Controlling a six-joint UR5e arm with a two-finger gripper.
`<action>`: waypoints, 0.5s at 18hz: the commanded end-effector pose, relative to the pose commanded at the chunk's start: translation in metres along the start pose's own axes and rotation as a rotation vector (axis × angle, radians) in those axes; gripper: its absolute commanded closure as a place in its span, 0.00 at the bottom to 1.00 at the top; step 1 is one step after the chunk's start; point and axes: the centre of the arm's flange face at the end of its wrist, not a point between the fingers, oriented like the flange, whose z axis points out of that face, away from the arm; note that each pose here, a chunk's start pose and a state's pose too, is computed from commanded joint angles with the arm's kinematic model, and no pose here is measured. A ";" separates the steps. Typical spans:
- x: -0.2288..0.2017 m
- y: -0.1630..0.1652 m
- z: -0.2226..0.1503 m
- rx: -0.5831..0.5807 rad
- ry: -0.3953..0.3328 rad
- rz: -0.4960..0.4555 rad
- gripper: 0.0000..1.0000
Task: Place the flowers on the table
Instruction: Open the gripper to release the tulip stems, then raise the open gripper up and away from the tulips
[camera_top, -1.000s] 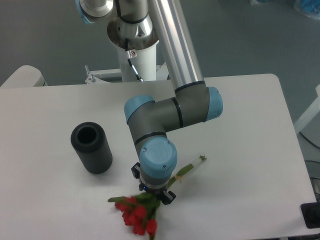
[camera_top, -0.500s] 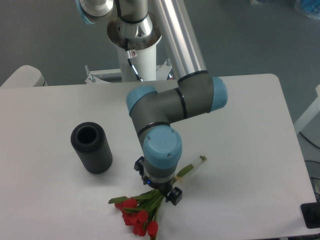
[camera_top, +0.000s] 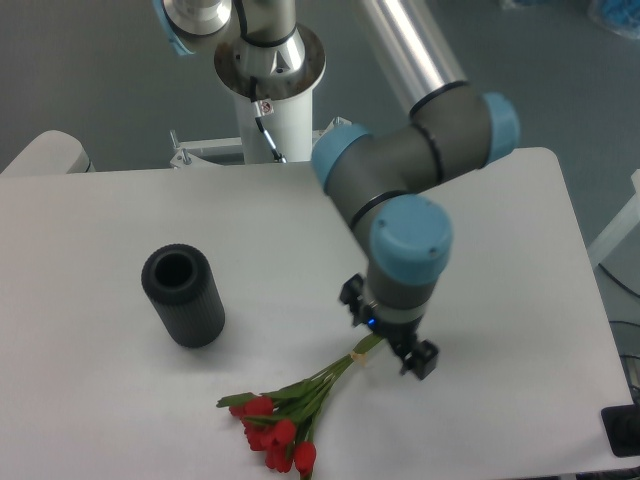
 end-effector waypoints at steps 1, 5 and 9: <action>-0.003 0.008 -0.001 0.000 -0.001 0.005 0.00; -0.009 0.048 -0.010 -0.015 -0.003 0.029 0.00; -0.012 0.081 -0.017 -0.023 0.006 0.048 0.00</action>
